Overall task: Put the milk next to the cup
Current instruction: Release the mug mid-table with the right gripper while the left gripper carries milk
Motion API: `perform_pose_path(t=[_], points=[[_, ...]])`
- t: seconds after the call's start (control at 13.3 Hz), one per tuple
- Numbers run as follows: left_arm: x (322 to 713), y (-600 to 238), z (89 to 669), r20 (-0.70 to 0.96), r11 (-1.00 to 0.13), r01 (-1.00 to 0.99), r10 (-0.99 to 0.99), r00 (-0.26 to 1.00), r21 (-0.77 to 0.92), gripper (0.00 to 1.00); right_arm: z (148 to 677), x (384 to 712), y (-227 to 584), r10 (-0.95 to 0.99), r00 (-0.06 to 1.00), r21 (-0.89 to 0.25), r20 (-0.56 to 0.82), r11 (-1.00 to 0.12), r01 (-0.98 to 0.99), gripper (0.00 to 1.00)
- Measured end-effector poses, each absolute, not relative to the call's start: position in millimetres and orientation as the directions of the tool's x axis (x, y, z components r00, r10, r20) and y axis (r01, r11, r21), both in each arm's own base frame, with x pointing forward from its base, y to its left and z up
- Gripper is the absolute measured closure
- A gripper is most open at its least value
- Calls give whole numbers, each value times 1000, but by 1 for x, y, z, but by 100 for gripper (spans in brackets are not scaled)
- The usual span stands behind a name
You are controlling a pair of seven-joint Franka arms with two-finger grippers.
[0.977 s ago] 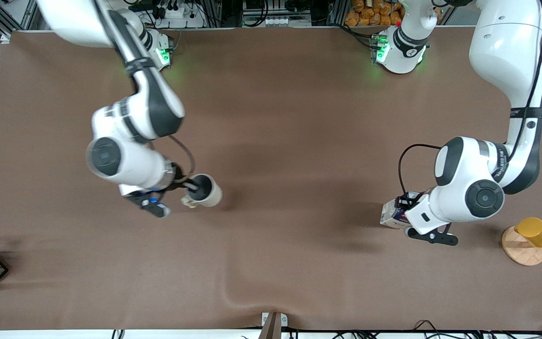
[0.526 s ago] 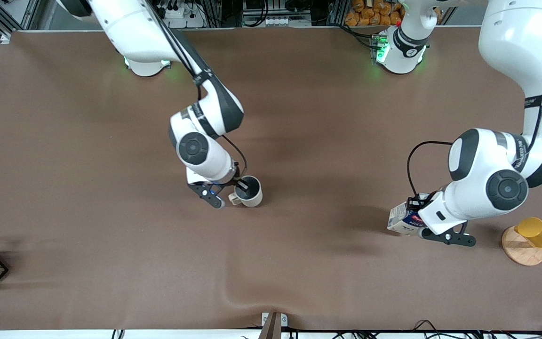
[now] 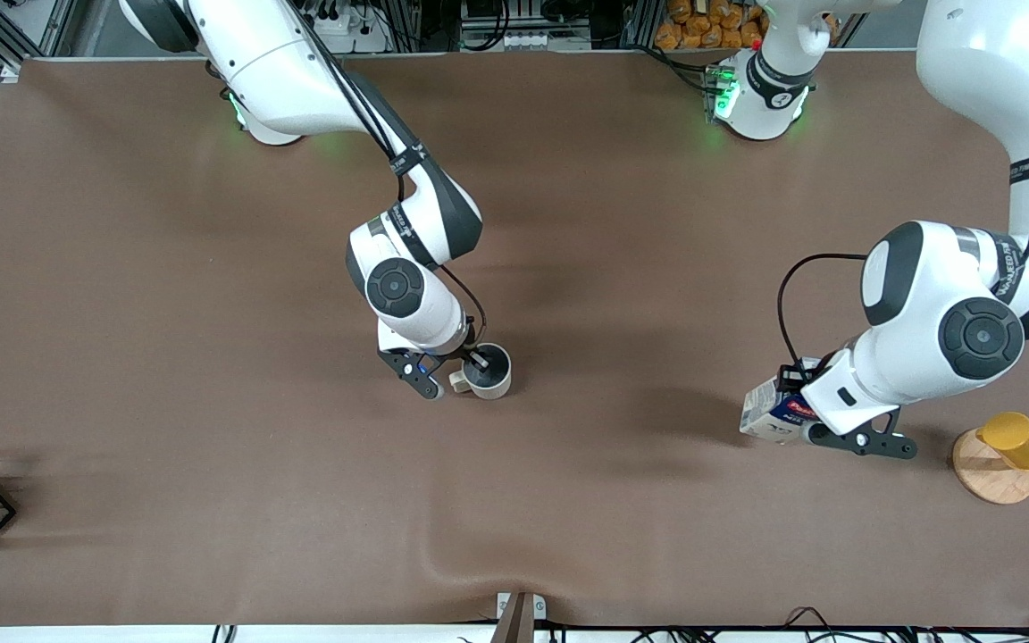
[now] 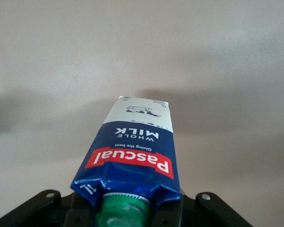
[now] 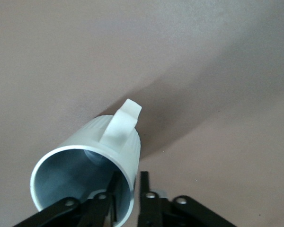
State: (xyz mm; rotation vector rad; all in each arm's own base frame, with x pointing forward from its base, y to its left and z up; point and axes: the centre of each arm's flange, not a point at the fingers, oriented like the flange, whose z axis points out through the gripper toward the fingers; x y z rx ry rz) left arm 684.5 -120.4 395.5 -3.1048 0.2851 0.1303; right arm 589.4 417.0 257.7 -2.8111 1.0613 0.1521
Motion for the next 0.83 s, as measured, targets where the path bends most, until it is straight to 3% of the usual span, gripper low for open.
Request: perform_pose_path(t=[0.3, 0.45, 0.53, 0.83], points=[[671, -149, 402, -123, -988, -153, -150, 981, -14, 65, 310, 618, 387, -659, 731, -2, -176, -743, -670, 32], [655, -185, 410, -158, -989, -146, -143, 977, -5, 65, 348, 643, 335, -601, 771, 27, -211, -792, -610, 7], [645, -205, 418, -167, -991, -134, -132, 977, -1, 65, 369, 655, 302, -557, 801, 13, -220, -822, -569, 0], [602, -285, 449, -187, -999, -31, -35, 982, 23, 65, 422, 688, 146, -389, 898, -23, -204, -916, -402, 0]])
